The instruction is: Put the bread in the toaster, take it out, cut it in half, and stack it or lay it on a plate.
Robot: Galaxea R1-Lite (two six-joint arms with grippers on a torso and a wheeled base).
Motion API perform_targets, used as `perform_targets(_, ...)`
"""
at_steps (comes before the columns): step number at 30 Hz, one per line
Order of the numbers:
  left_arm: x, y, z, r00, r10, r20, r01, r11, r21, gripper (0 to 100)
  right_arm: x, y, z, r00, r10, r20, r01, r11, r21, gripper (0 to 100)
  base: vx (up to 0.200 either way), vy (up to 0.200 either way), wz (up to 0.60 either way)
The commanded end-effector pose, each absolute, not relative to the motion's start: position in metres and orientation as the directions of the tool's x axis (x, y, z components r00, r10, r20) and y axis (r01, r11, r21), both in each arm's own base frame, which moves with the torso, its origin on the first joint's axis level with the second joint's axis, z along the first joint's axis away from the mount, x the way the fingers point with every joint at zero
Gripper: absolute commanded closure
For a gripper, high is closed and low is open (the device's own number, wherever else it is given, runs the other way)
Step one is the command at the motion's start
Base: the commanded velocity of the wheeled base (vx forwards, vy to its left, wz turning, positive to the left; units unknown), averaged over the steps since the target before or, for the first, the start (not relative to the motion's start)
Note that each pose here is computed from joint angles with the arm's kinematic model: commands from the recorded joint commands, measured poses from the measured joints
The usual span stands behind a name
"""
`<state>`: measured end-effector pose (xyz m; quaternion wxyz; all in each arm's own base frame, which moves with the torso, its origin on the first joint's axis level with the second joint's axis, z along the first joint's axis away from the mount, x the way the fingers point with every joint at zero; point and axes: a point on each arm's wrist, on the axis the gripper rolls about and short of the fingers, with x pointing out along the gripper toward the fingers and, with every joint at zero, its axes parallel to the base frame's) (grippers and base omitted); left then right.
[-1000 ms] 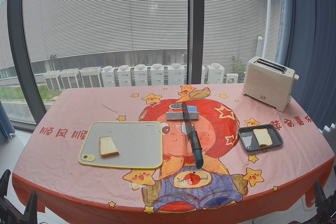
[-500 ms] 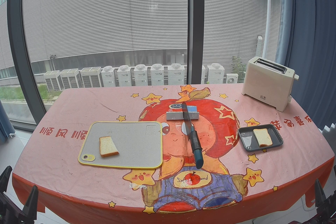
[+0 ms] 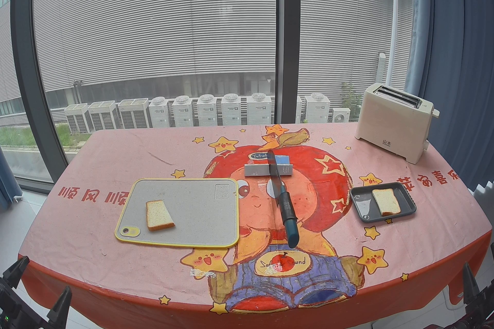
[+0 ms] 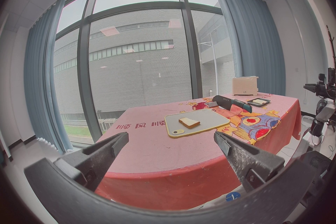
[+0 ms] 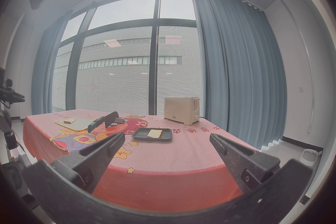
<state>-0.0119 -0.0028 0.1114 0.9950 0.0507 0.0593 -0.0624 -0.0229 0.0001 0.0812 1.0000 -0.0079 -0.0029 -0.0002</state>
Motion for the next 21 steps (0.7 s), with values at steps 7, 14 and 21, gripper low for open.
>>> perform_targets(7, -0.005, -0.003, 0.119, 0.974, -0.148, -0.174, 0.171, 0.977, 0.124, 0, -0.023, 0.000, 0.076, 1.000, 0.000, 0.005, 0.000, 1.000, -0.017, 0, 0.000, 0.000, 0.00)
perform_targets(14, 0.009, -0.004, 0.137, 0.960, -0.162, -0.227, 0.202, 0.966, 0.165, 0, -0.023, 0.000, 0.076, 1.000, 0.000, 0.005, 0.000, 1.000, -0.017, 0, 0.000, 0.000, 0.00)
perform_targets(21, 0.021, -0.004, 0.158, 0.958, -0.163, -0.237, 0.205, 0.965, 0.164, 0, -0.023, 0.000, 0.076, 1.000, 0.000, 0.005, 0.000, 1.000, -0.017, 0, 0.000, 0.000, 0.00)
